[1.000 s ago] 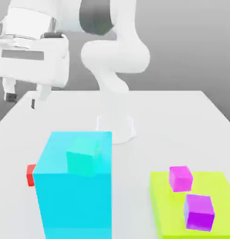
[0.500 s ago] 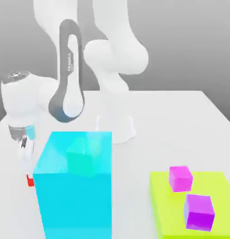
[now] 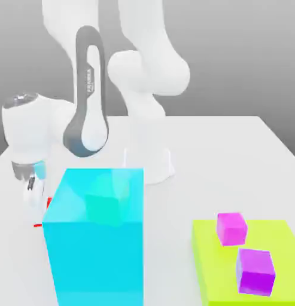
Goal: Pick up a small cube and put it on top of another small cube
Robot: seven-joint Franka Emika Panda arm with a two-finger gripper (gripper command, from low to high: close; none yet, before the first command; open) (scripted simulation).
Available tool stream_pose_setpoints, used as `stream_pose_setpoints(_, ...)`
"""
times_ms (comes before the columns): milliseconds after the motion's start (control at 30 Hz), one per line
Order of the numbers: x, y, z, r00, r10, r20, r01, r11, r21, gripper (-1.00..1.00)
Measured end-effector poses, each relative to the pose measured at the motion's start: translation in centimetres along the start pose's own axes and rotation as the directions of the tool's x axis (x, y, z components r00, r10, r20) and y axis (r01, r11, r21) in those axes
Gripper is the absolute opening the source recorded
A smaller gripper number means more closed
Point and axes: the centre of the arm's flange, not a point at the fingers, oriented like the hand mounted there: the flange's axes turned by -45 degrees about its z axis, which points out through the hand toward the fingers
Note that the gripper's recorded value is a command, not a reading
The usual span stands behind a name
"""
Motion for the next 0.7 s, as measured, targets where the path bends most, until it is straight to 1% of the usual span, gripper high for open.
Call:
stream_pose_setpoints(67,0.3,-3.5,-3.1,0.991,-0.12,-0.054,0.122,0.992,0.025,-1.0)
stream_pose_setpoints(167,1.1,-9.0,-10.0,0.933,-0.305,-0.192,0.32,0.946,0.052,-1.0)
stream_pose_setpoints(200,0.3,-10.7,-12.0,0.903,-0.364,-0.228,0.385,0.922,0.051,-1.0)
stream_pose_setpoints(300,-4.4,-15.2,-17.0,0.792,-0.529,-0.305,0.563,0.825,0.033,-1.0)
stream_pose_setpoints(400,-11.1,-18.6,-20.9,0.643,-0.677,-0.358,0.723,0.69,-0.006,-1.0)
stream_pose_setpoints(467,-15.9,-20.2,-21.4,0.529,-0.775,-0.347,0.818,0.575,-0.037,-1.0)
stream_pose_setpoints(567,-23.3,-21.7,-20.8,0.326,-0.898,-0.294,0.929,0.362,-0.076,-1.0)
stream_pose_setpoints(633,-28.4,-21.9,-20.1,0.17,-0.953,-0.249,0.975,0.199,-0.094,-1.0)
stream_pose_setpoints(700,-33.0,-21.6,-17.6,0.007,-0.987,-0.163,0.996,0.02,-0.082,-1.0)
